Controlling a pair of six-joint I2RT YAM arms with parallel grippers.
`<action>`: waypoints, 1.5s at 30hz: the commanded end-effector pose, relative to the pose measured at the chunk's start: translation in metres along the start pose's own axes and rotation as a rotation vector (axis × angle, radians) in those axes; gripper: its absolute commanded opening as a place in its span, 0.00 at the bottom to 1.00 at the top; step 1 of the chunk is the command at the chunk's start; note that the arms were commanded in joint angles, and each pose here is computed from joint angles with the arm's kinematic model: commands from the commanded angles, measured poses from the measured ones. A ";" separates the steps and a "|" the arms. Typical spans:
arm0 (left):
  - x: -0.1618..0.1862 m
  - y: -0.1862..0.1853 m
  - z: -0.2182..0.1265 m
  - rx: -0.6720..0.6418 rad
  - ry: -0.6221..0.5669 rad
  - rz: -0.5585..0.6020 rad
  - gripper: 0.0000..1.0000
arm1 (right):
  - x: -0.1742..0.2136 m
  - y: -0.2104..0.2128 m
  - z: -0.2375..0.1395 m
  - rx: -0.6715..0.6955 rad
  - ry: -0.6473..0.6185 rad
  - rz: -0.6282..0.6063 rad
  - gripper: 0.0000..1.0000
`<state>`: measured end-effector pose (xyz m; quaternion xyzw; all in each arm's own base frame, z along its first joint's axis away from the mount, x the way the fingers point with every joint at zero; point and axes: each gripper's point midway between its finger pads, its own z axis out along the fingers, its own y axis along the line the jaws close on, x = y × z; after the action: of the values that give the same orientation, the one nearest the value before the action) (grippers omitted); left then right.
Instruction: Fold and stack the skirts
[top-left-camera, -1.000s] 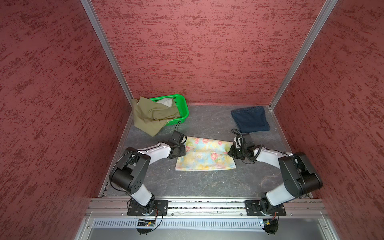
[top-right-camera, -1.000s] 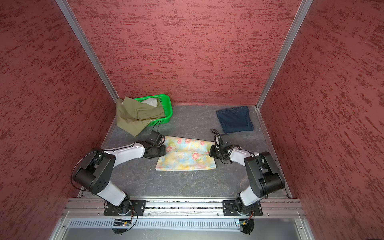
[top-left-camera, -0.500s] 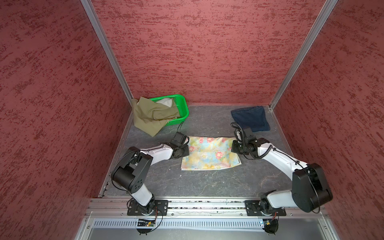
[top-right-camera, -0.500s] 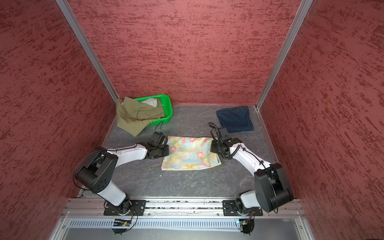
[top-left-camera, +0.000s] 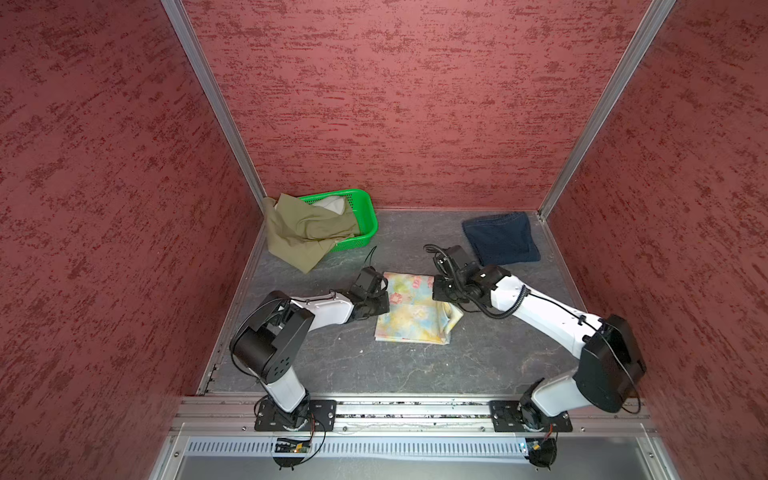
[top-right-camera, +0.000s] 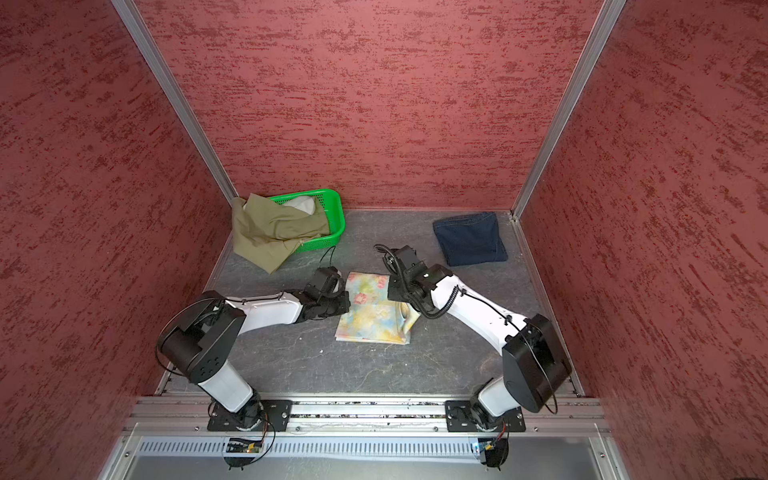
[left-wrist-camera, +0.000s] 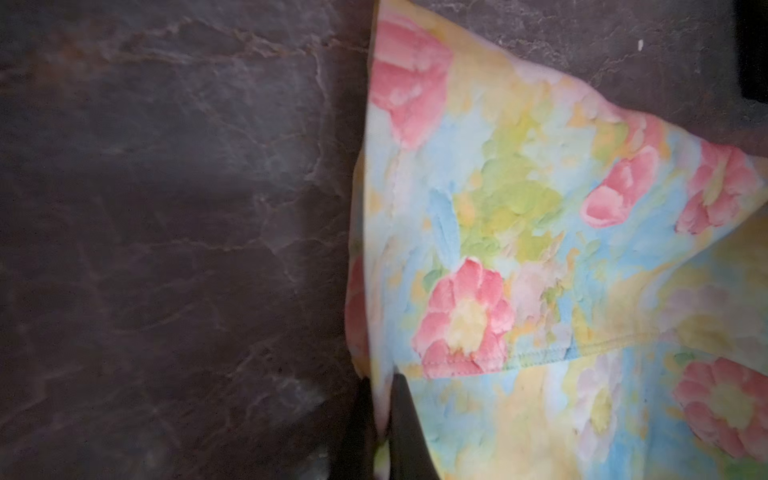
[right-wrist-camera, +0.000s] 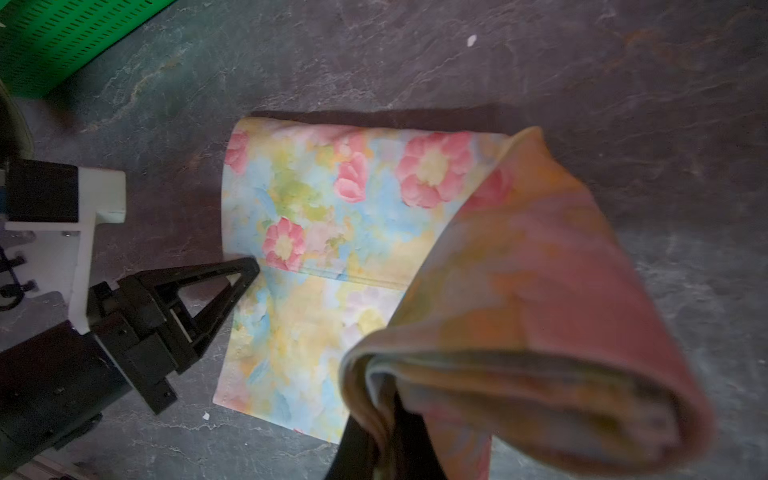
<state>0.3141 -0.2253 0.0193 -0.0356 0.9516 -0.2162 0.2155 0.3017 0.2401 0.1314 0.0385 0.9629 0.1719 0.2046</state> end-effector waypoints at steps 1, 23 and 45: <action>0.040 0.020 0.008 -0.044 0.124 -0.024 0.00 | -0.003 0.029 0.009 -0.066 -0.011 0.100 0.00; 0.043 0.033 0.002 0.031 0.083 -0.103 0.00 | 0.002 0.093 0.037 -0.229 -0.001 0.191 0.62; -0.023 0.052 -0.080 -0.143 -0.106 -0.061 0.68 | -0.043 -0.067 0.014 -0.201 -0.246 0.133 0.98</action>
<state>0.3041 -0.1581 0.0561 -0.1015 0.9430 -0.1982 0.2472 0.3316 0.1628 0.1013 0.1673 0.9158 0.2442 0.2715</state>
